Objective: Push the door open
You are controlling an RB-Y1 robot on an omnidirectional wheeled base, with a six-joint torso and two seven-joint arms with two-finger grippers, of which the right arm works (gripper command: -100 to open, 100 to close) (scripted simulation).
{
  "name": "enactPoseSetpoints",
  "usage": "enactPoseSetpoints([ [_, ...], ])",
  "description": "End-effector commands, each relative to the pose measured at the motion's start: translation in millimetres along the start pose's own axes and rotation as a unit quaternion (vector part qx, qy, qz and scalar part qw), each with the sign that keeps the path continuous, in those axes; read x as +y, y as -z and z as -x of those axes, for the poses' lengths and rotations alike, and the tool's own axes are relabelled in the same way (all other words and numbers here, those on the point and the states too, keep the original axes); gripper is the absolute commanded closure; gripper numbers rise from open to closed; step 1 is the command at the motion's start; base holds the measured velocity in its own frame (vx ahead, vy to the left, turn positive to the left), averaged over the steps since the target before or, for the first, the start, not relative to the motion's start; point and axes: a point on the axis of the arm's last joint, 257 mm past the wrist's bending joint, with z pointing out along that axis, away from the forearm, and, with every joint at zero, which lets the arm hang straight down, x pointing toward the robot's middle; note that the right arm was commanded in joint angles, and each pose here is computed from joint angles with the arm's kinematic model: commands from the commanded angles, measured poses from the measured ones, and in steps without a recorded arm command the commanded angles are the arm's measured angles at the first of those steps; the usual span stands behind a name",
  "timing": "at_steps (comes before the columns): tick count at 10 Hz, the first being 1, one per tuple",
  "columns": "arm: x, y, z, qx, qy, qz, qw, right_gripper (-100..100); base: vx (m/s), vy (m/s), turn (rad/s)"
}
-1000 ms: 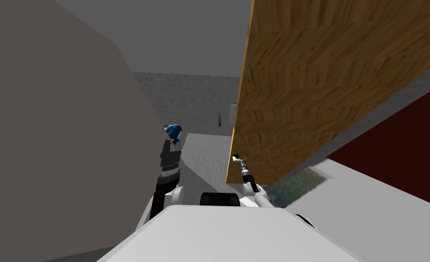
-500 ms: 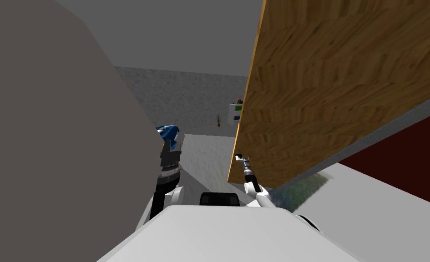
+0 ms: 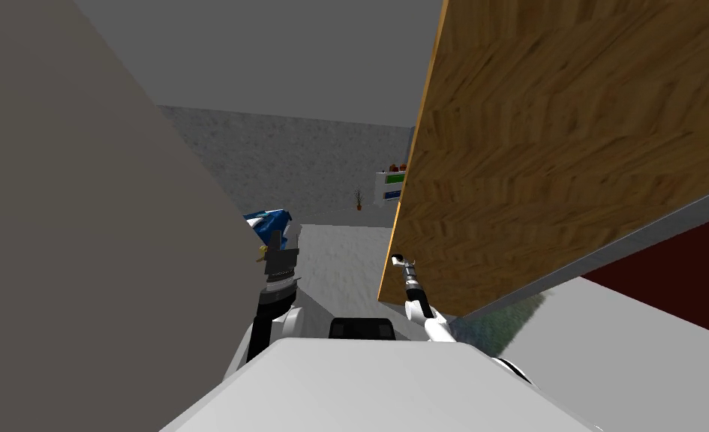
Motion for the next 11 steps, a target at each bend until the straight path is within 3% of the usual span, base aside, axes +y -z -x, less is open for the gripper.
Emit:
enactPoseSetpoints([
  [1,0.0,0.0,0.0,0.000,0.000,0.000,1.0000,100,0.075,0.013,-0.021],
  [11,1.5,3.0,50.7,-0.058,-0.001,0.003,0.9983,100,0.168,0.027,-0.038],
])
